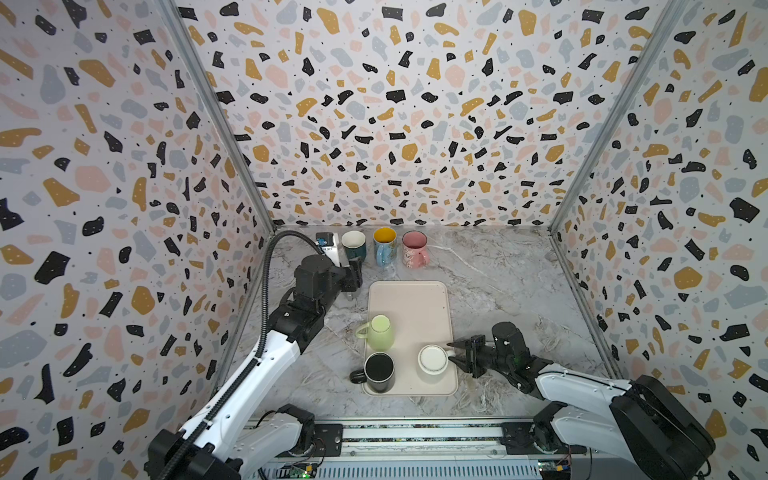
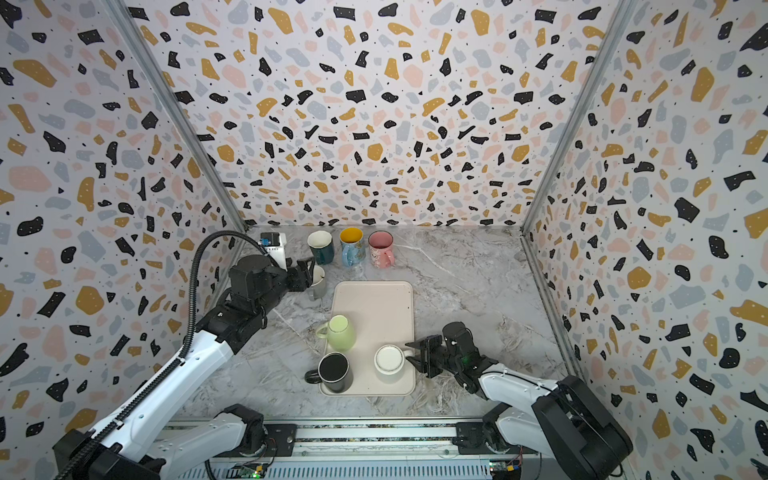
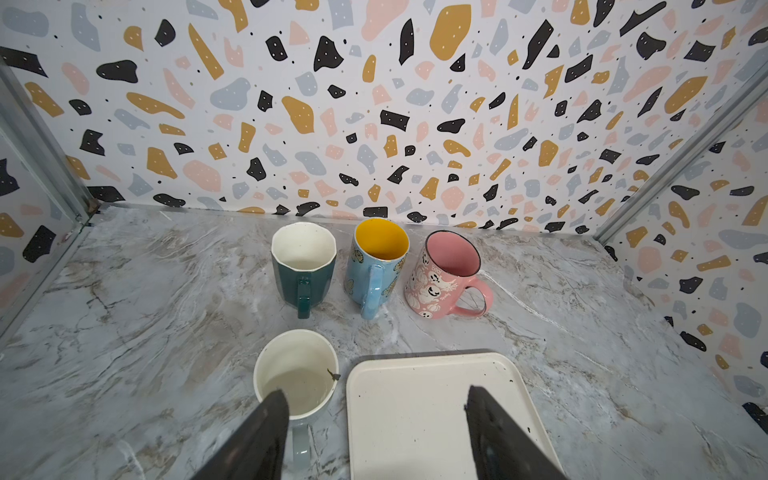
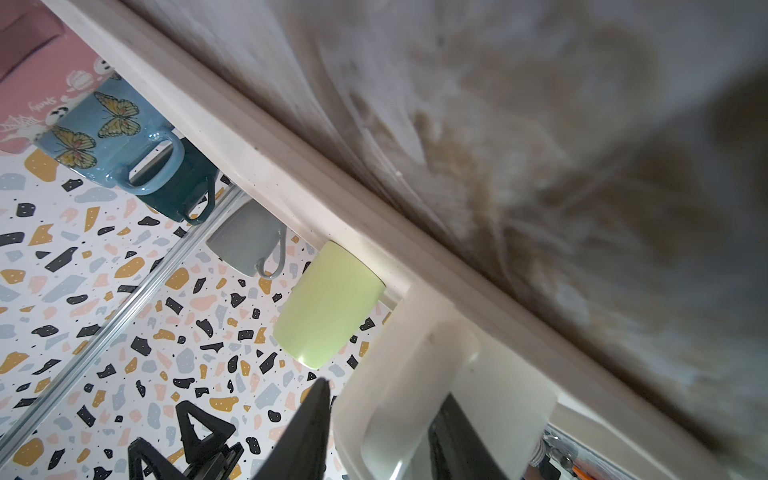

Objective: Turn the mug right side up
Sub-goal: 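Lower the right gripper onto the white mug's handle, then close the right gripper on the white mug's handle and lift it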

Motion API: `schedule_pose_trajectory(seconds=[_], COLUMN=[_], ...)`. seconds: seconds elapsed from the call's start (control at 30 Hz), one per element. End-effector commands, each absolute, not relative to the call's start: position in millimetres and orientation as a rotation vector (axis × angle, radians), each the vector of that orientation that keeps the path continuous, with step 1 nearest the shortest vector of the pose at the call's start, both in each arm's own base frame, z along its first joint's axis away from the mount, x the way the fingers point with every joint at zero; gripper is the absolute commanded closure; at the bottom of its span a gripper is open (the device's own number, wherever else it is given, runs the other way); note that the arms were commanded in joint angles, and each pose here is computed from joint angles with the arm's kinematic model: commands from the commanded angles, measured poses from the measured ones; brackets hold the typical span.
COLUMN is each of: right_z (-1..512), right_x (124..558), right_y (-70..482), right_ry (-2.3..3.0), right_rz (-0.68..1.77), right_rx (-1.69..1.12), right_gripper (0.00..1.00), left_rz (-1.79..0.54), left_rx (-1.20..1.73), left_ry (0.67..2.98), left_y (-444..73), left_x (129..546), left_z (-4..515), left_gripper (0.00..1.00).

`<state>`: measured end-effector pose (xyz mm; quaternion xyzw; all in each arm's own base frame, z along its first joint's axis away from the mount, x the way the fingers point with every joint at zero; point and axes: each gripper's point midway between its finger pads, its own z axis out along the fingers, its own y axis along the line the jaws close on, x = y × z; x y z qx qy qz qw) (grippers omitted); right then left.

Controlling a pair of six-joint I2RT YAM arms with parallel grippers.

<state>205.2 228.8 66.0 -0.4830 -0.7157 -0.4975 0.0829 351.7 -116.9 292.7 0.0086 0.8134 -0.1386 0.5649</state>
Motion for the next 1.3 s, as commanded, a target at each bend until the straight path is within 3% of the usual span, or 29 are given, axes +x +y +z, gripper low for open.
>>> schedule_pose_trajectory(seconds=[0.0, 0.43, 0.67, 0.8, 0.9, 1.27], right_z=[83.9, 77.2, 74.2, 75.7, 79.7, 166.9], right_x=[221.2, 229.0, 230.0, 231.3, 232.8, 274.2], right_y=[235.7, 245.2, 247.6, 249.5, 251.8, 280.1], right_ry=[-2.128, -2.107, -2.109, -2.110, -2.124, -2.434], right_rz=[-1.595, -1.610, -1.612, -1.630, -1.656, -2.079], right_rx=[-1.429, -1.401, -1.388, -1.367, -1.334, -0.753], right_gripper=[0.61, 0.66, 0.83, 0.98, 1.00, 1.00], left_rz=[-0.299, -0.289, -0.286, -0.283, -0.284, -0.324], left_rx=[0.028, 0.031, 0.031, 0.032, 0.032, 0.061], left_ry=[1.911, 1.927, 1.928, 1.928, 1.923, 1.881], left_y=[-115.3, -115.3, -114.8, -114.5, -114.5, -122.5], left_x=[352.9, 354.6, 354.6, 354.3, 354.4, 357.8], left_z=[290.0, 283.7, 283.7, 284.0, 286.6, 315.0], left_gripper=[0.31, 0.31, 0.31, 0.31, 0.31, 0.31])
